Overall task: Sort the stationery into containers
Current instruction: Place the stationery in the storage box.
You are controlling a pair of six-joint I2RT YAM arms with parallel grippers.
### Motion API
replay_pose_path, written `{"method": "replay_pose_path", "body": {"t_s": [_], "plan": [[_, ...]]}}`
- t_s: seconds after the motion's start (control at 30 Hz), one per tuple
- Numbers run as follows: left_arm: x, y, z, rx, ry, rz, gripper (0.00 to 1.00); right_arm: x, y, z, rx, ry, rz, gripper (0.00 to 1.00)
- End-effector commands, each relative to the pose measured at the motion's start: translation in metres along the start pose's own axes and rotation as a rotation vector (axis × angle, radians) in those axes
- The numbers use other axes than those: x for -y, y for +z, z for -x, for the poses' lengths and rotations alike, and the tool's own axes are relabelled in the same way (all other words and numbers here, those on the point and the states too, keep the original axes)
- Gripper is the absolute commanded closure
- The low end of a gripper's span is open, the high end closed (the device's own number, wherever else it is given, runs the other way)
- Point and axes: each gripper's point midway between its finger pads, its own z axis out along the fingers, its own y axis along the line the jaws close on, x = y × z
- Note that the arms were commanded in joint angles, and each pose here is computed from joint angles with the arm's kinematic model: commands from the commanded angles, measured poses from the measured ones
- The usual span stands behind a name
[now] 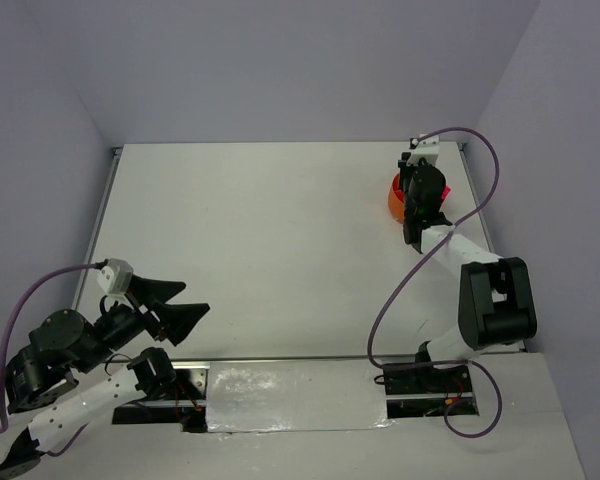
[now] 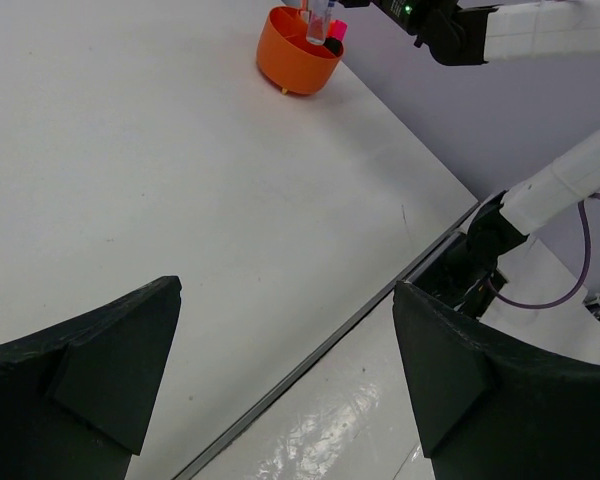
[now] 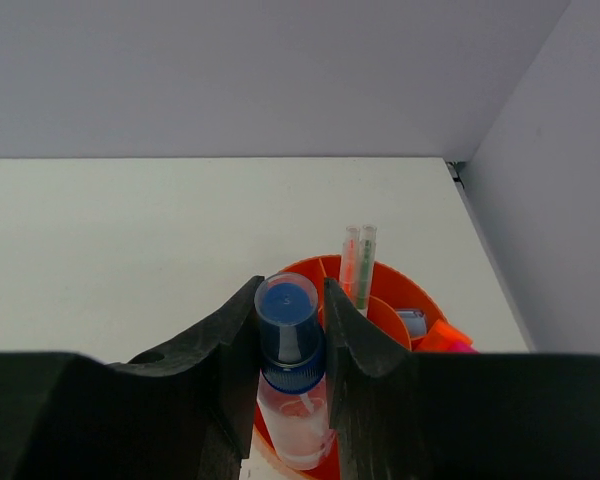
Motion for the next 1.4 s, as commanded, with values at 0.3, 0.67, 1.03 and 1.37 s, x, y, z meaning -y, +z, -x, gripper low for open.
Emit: {"method": "replay_pose_path", "body": {"t_s": [0.3, 0.67, 1.03, 1.37], "plan": [[0.01, -0.004, 0.013, 0.06, 0.015, -0.063, 0.01, 0.007, 0.017, 0.012, 0.066, 0.054, 0.009, 1.0], [0.014, -0.01, 0.016, 0.088, 0.015, -0.094, 0.01, 0.01, 0.016, -0.012, 0.033, 0.067, 0.003, 0.97], [0.013, -0.013, 0.018, 0.102, 0.012, -0.099, 0.01, 0.013, 0.01, -0.023, 0.022, 0.105, -0.026, 0.52], [0.012, -0.014, 0.019, 0.107, 0.008, -0.091, 0.01, 0.011, -0.004, 0.026, 0.091, 0.2, 0.019, 0.3]]}}
